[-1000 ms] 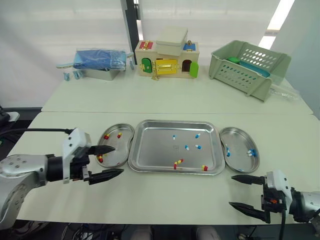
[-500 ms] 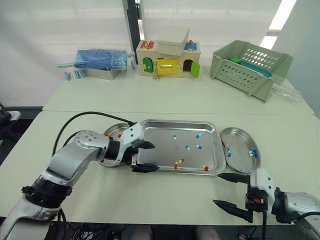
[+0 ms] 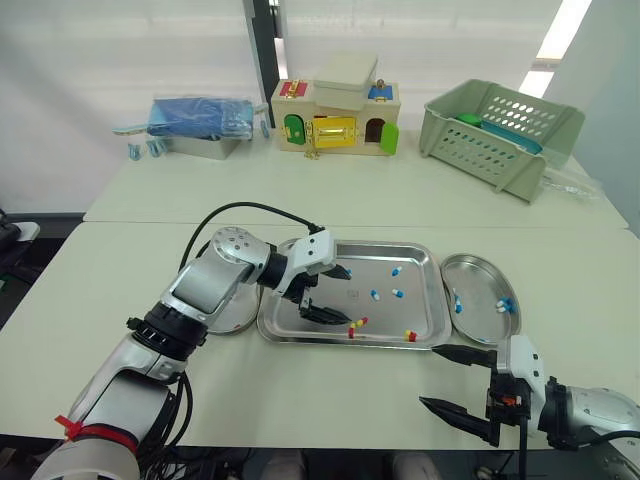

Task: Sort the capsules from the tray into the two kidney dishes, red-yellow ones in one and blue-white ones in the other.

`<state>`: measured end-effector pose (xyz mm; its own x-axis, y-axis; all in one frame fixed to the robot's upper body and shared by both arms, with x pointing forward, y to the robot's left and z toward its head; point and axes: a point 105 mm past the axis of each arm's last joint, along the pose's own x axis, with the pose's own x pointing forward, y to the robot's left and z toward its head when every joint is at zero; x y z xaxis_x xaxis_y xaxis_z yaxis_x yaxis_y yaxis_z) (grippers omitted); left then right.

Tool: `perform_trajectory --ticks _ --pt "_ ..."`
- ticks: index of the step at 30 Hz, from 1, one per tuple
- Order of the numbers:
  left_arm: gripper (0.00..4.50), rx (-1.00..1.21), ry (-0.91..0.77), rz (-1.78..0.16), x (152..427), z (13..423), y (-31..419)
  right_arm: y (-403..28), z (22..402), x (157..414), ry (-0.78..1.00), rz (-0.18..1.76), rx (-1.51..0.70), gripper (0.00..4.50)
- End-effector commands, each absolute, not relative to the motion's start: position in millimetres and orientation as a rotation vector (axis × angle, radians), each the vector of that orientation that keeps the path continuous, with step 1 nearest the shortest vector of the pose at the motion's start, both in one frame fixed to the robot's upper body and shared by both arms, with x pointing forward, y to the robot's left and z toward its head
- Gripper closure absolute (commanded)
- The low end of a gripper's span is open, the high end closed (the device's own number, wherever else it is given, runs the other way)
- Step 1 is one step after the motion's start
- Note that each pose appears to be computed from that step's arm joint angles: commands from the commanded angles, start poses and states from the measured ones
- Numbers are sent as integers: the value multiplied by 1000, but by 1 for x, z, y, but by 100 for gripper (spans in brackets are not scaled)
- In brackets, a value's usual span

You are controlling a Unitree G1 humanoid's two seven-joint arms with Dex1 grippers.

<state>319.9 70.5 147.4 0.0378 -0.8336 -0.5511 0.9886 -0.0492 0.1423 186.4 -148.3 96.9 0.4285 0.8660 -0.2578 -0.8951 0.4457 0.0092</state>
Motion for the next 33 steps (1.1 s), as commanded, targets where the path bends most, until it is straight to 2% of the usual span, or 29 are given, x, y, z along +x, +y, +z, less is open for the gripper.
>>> perform_trajectory --ticks 1,2,7,33 --pt "90 628 336 -1553 319 148 70 -146 105 184 193 1099 -147 0" --pt "118 639 357 -1561 318 143 71 -145 104 183 193 1096 -144 0" --pt "118 653 410 -1576 316 133 68 -145 101 181 194 1092 -140 0" --pt "118 748 404 -1609 321 110 53 -143 100 177 186 1072 -129 0"
